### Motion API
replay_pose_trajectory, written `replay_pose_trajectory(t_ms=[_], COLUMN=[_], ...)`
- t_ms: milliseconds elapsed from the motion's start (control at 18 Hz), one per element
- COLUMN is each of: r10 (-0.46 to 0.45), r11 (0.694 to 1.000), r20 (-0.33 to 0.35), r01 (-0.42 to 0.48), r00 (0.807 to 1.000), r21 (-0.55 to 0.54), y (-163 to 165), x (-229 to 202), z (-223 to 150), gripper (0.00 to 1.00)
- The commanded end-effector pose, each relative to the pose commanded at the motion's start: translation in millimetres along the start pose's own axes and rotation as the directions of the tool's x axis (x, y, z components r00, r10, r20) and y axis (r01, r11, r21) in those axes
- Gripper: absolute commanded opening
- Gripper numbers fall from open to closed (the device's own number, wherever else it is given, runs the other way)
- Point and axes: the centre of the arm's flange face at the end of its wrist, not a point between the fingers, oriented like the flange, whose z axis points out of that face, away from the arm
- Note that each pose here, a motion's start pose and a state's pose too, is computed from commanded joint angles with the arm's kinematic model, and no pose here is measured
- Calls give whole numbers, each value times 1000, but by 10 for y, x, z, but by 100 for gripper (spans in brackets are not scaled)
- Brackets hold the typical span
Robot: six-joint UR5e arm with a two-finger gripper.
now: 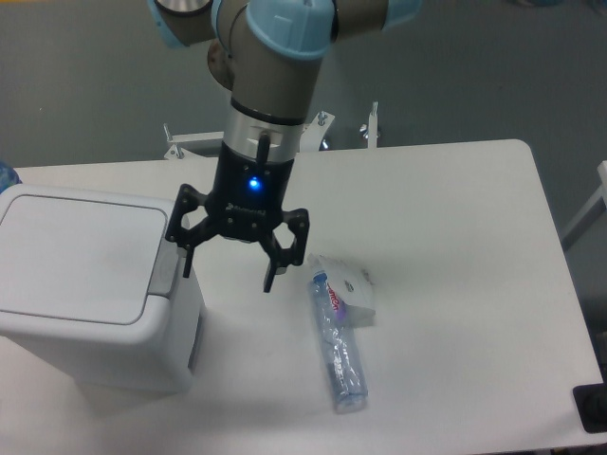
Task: Open the trash can
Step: 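Position the open gripper at the lid's raised tab edge, then push the lid tab to flip the trash can lid open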
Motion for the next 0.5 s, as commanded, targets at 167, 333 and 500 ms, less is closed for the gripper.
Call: replay_pose_trajectory(t_ms=[167,333,500], r10=[-2,-5,-5], r11=[1000,1000,1000], r20=[-1,-3,-3], r01=[2,5,5], r00=[1000,1000,1000], r21=[-4,-13,-13], y=[21,63,63], x=[0,6,6], z=[14,45,45], gripper=[100,100,100])
